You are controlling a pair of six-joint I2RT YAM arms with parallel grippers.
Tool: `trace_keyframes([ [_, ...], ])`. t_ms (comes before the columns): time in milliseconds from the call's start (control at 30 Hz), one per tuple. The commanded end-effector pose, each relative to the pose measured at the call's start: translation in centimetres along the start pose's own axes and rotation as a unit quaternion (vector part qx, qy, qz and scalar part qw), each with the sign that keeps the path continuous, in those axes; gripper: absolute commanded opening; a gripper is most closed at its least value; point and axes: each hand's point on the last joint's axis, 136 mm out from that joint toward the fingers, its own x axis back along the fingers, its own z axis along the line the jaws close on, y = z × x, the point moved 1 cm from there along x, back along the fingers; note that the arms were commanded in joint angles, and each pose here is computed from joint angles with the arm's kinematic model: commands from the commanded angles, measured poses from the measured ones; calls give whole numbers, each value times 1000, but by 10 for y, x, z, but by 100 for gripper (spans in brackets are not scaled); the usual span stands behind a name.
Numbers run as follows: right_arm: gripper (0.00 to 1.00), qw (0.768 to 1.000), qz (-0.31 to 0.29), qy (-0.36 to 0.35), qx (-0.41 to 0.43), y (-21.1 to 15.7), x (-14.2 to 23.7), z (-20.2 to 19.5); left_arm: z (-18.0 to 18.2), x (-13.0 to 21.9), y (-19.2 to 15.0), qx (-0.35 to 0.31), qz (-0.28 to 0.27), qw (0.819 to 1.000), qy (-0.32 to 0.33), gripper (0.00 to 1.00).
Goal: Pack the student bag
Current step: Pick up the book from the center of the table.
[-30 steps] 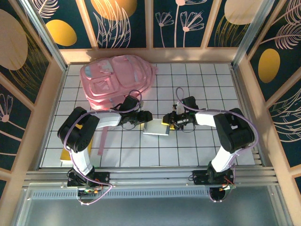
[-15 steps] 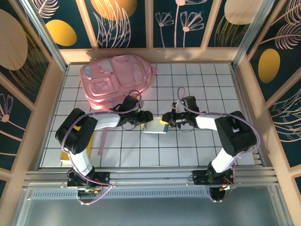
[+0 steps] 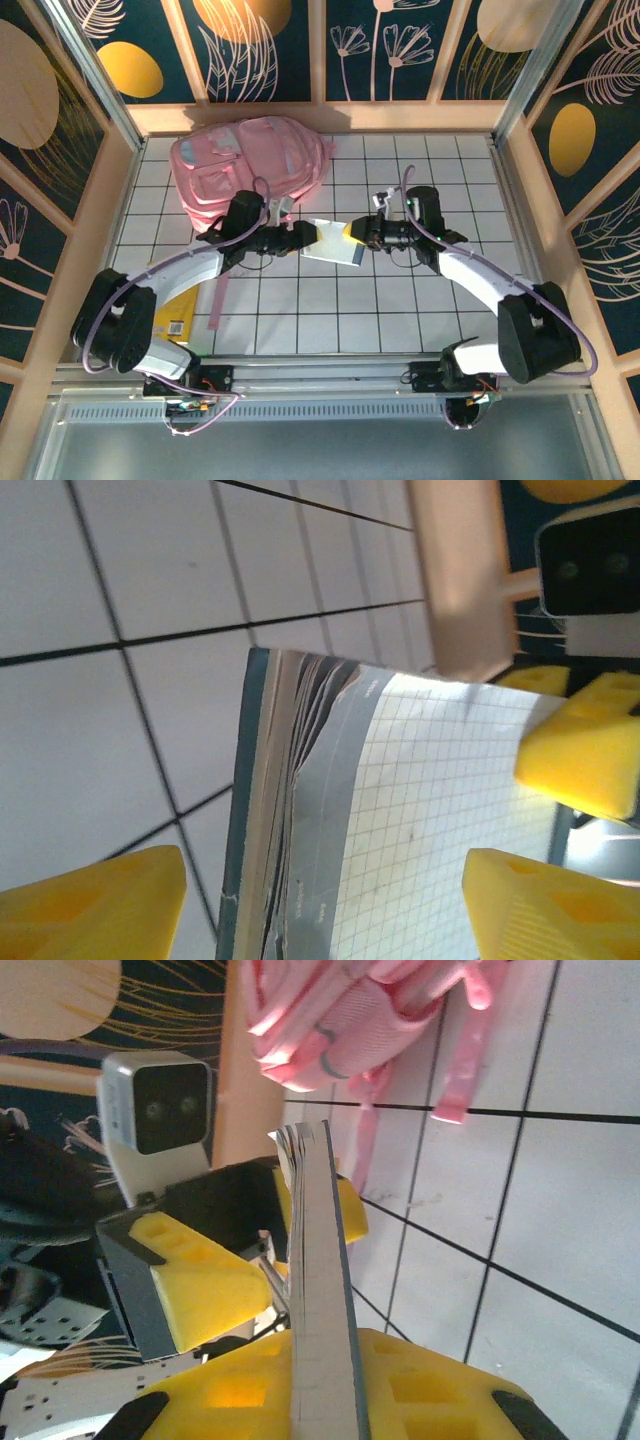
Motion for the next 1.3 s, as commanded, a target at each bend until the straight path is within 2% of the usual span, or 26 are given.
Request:
trace_keyframes([
  [0, 0, 998, -7, 51, 35, 7, 15, 47, -42, 15, 0, -9, 8, 996, -88, 75],
  [133, 0, 996, -22, 67, 53, 11, 25, 68, -69, 28, 3, -23, 0, 991, -129, 75],
  [233, 0, 996, -23, 74, 52, 11, 26, 73, -84, 37, 8, -37, -14, 988, -148, 68],
  [300, 0, 996, -23, 78, 49, 11, 26, 73, -93, 41, 10, -44, -22, 985, -162, 57],
  [533, 0, 996, -33, 77, 41, 11, 28, 71, -105, 48, 15, -54, -44, 980, -185, 7],
  [600, 13, 995, -43, 82, 35, 10, 28, 71, -106, 49, 16, -56, -51, 980, -186, 1],
  [667, 28, 993, -53, 100, 30, 9, 29, 74, -105, 51, 19, -55, -62, 979, -187, 0],
  [700, 32, 992, -61, 107, 27, 10, 30, 76, -105, 51, 20, -54, -67, 978, -188, 0],
  [800, 37, 987, -88, 128, 34, 11, 35, 84, -104, 51, 20, -44, -72, 977, -195, 0],
  [1000, 36, 984, -75, 153, 58, 9, 33, 104, -98, 47, 23, -42, -74, 979, -184, 0],
  [1267, 30, 986, -54, 145, 57, -1, 16, 99, -96, 45, 25, -42, -77, 980, -177, 0],
])
